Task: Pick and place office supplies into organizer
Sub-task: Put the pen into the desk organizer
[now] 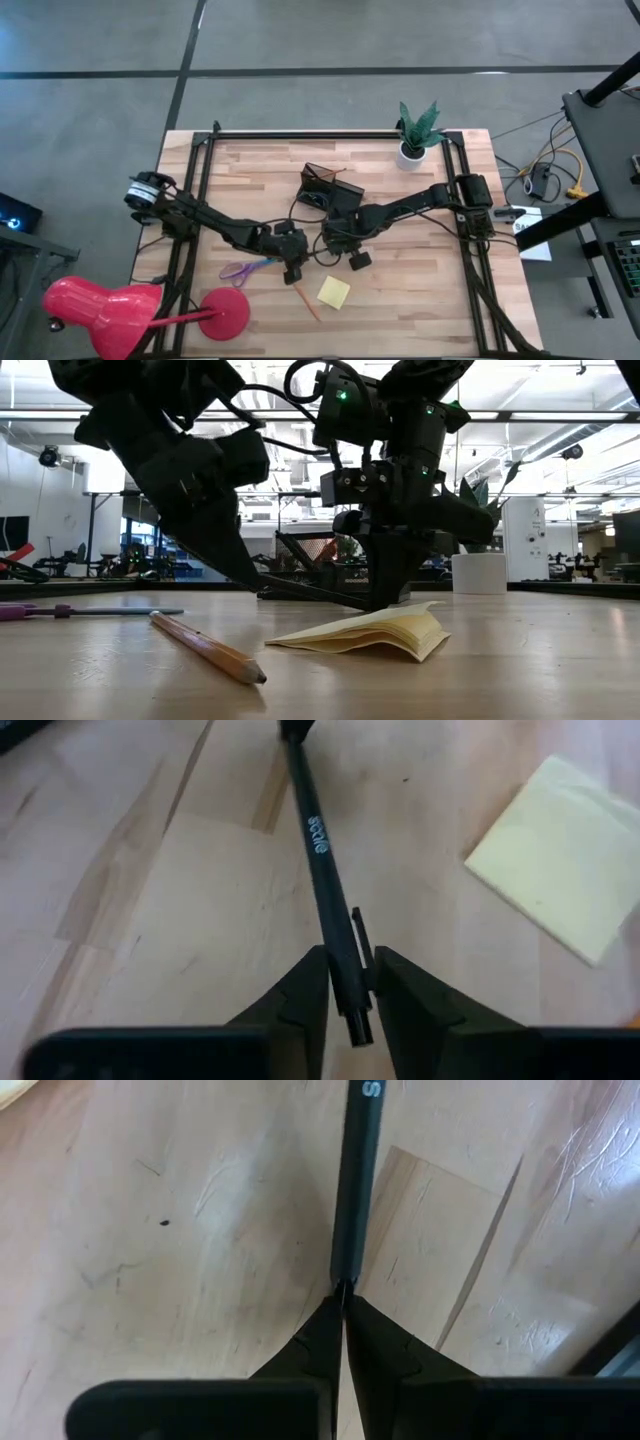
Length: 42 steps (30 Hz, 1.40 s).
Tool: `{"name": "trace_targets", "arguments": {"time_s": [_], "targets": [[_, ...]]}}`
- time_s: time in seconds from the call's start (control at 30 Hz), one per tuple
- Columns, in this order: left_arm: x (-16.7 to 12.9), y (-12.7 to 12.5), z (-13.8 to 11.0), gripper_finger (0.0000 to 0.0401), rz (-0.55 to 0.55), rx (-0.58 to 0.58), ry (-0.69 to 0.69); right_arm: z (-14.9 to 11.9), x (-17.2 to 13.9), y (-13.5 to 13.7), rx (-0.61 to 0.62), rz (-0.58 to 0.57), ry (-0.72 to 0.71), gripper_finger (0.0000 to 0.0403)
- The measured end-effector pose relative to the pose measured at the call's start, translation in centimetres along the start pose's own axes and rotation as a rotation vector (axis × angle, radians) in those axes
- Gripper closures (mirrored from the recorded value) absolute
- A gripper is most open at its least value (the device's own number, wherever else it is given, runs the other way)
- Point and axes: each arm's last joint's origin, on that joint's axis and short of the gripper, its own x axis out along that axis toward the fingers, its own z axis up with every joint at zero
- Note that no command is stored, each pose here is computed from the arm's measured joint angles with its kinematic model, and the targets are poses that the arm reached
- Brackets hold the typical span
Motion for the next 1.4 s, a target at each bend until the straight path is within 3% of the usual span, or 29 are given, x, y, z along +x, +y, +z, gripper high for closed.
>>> {"name": "trace_targets", "arguments": {"time_s": [0.1,0.23,0.47,0.77,0.93,1.1,1.23,1.4], "targets": [[0.0,0.2,-0.1,0.0364,0.016,-0.005,0.011,0.0,0.0,0.0,0.000,0.000,-0.002,0.0394],[0.1,0.4,-0.1,0.0365,0.032,-0.007,0.006,0.0,0.0,0.0,0.032,-0.001,-0.002,0.0394],[-0.6,0.7,-0.4,0.0365,0.072,0.011,0.058,0.5,-1.4,-0.2,0.214,-0.046,-0.065,0.0394],[-4.7,1.0,0.2,0.0365,0.121,0.069,0.073,1.4,-9.3,-1.8,0.523,-0.405,-0.370,0.0395],[-9.3,1.3,1.7,0.0365,0.193,0.139,0.031,0.3,-14.0,-2.3,0.805,-0.708,-0.532,0.0395],[-12.3,2.0,2.6,0.0365,0.208,0.246,-0.014,-1.0,-17.6,-2.9,0.983,-0.767,-0.671,0.0395],[-13.5,2.8,2.4,0.0365,0.278,0.292,0.039,-2.2,-18.2,-3.2,1.052,-0.776,-0.642,0.0395],[-16.5,3.7,5.1,0.0365,0.465,0.507,0.147,-4.8,-18.1,-2.5,1.158,-0.770,-0.475,0.0394]]}}
